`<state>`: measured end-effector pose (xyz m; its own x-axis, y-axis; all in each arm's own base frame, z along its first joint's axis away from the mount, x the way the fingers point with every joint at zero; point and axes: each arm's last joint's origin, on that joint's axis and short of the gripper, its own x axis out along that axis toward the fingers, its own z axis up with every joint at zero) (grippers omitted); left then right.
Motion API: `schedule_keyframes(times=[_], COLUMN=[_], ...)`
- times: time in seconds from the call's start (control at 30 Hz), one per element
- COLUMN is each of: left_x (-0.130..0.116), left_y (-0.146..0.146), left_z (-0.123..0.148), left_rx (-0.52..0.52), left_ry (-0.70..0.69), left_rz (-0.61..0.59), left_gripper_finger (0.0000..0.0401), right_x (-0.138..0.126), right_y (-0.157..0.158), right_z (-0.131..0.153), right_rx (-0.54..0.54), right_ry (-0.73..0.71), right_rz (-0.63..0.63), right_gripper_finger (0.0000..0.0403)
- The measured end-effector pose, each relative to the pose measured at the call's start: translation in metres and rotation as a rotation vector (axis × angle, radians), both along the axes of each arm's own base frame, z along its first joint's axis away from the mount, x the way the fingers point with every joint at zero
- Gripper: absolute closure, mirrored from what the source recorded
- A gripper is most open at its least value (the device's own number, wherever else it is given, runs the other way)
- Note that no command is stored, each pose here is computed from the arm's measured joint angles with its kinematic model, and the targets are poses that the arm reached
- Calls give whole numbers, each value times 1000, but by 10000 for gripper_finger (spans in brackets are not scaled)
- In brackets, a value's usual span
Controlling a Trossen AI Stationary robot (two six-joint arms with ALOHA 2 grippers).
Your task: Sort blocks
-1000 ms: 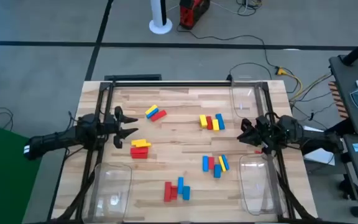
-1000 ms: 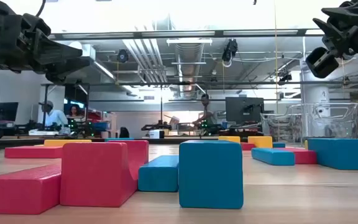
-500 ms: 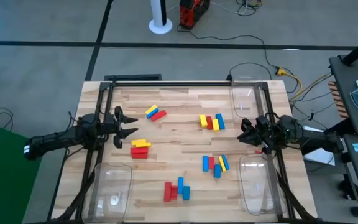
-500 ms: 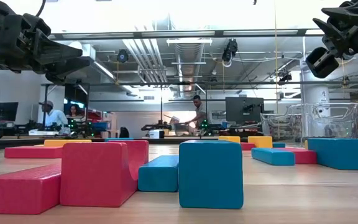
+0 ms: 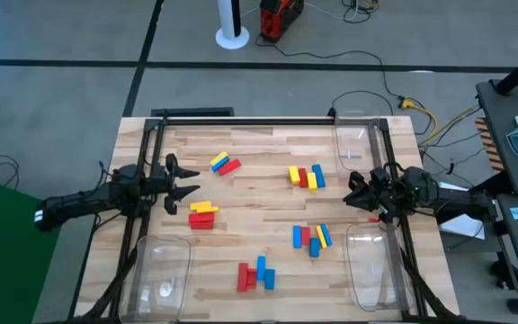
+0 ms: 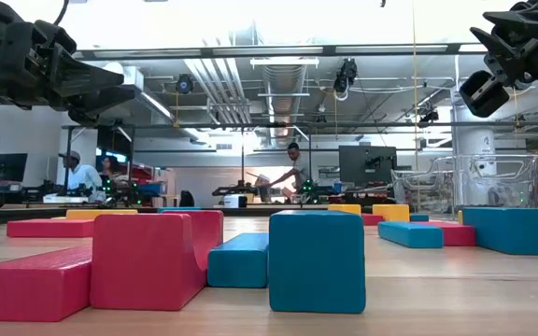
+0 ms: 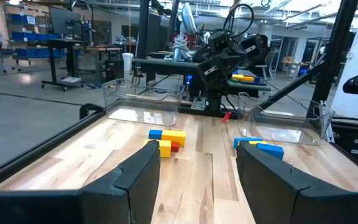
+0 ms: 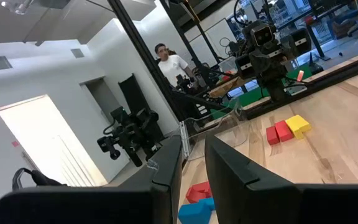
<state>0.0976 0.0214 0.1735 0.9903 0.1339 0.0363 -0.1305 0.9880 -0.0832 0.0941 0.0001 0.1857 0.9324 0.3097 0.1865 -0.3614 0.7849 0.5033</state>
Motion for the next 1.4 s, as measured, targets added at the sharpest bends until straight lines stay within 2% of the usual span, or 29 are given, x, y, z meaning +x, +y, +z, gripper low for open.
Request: schedule_keyframes(times=[0.93, 1.0, 1.03, 1.23, 1.3, 1.4], left_x=[0, 0, 0, -2, -5, -10], left_y=[0, 1, 1, 0, 0, -2], left_z=[1, 1, 1, 17, 27, 40], left_rx=[2, -24, -72, -364, -399, -362], left_ry=[-6, -11, -18, -233, -335, -481], left_rz=[6, 21, 17, -29, -60, -94], left_gripper_finger=[212, 212, 212, 212, 212, 212], right_x=[0, 0, 0, 0, -2, -4], right_y=[0, 0, 0, -1, -1, -3], right_z=[0, 0, 0, 3, 11, 28], right_rx=[-24, -24, -25, -19, -28, -39], right_ry=[-8, -8, -8, -25, -44, -87], right_rz=[-5, -5, -5, -41, -61, -135], right_gripper_finger=[342, 342, 342, 342, 342, 342])
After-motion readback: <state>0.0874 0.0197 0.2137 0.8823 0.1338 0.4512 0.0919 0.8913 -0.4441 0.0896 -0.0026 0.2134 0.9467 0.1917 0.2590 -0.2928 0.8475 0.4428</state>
